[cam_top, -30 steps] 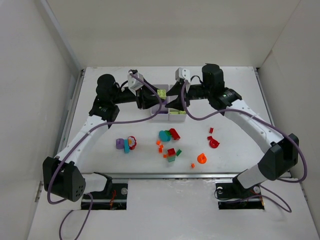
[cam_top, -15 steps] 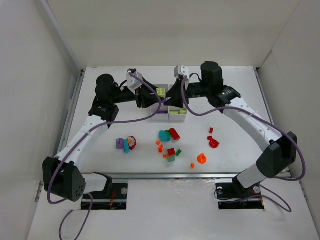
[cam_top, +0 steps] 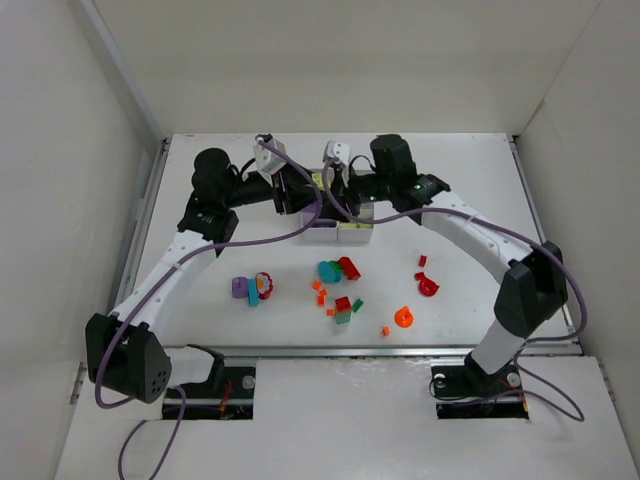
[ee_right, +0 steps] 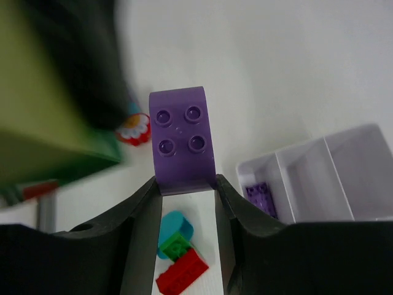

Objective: Sort the legos into containers by color

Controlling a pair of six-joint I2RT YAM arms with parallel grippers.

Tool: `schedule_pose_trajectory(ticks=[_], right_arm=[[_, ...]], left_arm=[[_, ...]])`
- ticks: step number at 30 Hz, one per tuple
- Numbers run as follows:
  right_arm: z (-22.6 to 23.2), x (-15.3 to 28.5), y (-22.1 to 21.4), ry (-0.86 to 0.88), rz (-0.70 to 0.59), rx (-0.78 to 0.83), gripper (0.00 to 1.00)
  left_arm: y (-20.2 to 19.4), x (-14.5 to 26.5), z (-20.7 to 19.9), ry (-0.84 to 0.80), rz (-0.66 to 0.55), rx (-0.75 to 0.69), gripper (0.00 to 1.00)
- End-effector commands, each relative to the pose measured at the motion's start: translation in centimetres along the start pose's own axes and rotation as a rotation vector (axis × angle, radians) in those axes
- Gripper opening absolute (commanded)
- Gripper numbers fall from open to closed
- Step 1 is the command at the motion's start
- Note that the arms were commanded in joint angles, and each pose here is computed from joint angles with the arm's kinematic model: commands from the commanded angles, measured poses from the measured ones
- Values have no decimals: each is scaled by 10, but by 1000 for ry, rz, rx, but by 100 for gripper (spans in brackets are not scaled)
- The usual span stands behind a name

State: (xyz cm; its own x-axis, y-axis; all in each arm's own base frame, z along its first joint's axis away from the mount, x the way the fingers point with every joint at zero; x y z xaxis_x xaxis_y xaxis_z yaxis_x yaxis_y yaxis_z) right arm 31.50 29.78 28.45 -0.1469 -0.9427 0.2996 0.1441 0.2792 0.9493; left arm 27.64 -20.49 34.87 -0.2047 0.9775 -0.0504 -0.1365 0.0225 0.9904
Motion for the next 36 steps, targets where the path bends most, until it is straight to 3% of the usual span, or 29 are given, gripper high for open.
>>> schedule_pose_trajectory(ticks=[1,8,13,17,22,28,31,36], right_arm=[[-19,-9,-19,-94,88,-46,0],[-36,-17,-41,-140,183,-139,0],[-50,-24,-72,-174,312,-232,0],[-57,-28,-82,-205,344,-265,0],[-64,-31,-84,-240,354,-269,1],[-71,-35,-92,-274,379,-295,20],[-73,-36,-92,-285,379,-304,21],[-78,-40,-92,-297,380,-322,35]], left_arm=[[19,0,-2,-6,-45,-55,0],[12,16,15,154,-27,-41,0],[-5,38,35,463,65,-63,0],[-25,54,44,629,146,-51,0],[-33,61,43,674,176,-45,0],[-41,62,41,672,192,-32,0],[-41,61,40,661,190,-32,0],[-41,62,41,660,193,-40,0]])
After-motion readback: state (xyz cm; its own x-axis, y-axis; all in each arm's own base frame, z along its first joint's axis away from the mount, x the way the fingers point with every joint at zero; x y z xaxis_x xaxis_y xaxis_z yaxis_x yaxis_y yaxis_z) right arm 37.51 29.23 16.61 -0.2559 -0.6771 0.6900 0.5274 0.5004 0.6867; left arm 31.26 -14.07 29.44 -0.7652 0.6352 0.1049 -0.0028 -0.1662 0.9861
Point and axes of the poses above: each gripper's point midway between its finger pads, its own x axis back along the fingers, its own z axis along the line the jaws close on, y = z × x, the point moved 6 cm from there along x, back along the fingers, and after that the axes turned 5 degrees about -x, right-handed, at the moved point
